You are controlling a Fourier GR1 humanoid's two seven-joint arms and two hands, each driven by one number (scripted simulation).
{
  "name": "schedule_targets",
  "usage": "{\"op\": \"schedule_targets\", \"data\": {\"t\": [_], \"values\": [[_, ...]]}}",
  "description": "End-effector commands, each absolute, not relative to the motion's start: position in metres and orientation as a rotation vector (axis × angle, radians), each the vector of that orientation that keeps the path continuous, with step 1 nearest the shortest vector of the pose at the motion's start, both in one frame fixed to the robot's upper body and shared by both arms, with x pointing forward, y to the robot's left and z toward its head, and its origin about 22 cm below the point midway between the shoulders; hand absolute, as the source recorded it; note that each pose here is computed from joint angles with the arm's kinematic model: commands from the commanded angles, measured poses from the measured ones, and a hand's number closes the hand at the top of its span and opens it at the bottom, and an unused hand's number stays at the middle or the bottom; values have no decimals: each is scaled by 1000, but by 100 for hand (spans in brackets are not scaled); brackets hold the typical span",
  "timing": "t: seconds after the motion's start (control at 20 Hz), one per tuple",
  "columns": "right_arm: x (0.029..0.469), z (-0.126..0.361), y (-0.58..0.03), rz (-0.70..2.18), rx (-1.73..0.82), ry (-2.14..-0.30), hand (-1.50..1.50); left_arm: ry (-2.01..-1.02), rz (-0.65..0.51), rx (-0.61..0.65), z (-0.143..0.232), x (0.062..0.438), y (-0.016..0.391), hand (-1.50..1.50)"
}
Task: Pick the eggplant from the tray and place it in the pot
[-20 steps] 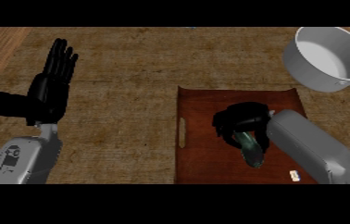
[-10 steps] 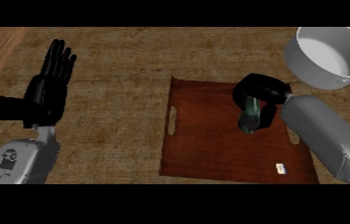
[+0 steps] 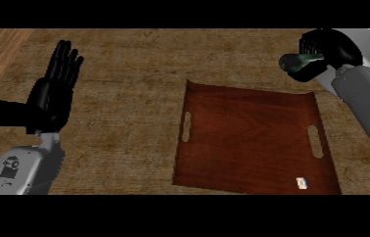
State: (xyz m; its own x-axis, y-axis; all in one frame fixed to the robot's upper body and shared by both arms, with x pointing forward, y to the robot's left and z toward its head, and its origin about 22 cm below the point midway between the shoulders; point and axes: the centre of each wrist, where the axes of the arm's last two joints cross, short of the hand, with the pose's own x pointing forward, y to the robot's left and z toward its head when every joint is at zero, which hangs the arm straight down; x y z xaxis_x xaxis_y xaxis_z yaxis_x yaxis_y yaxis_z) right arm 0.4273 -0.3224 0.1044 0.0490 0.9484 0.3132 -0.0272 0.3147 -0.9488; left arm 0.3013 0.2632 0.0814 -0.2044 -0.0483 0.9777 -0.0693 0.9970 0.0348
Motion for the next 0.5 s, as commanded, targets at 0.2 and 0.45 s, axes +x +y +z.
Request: {"op": "schedule_targets", "data": {"t": [0.2, 0.45], "values": [[448, 184, -348, 253, -1530, -1033, 150, -1798, -15, 42, 88, 306, 252, 0], [459, 202, -337, -12, -1777, -863, 150, -1804, -36, 26, 94, 314, 242, 0]]}}
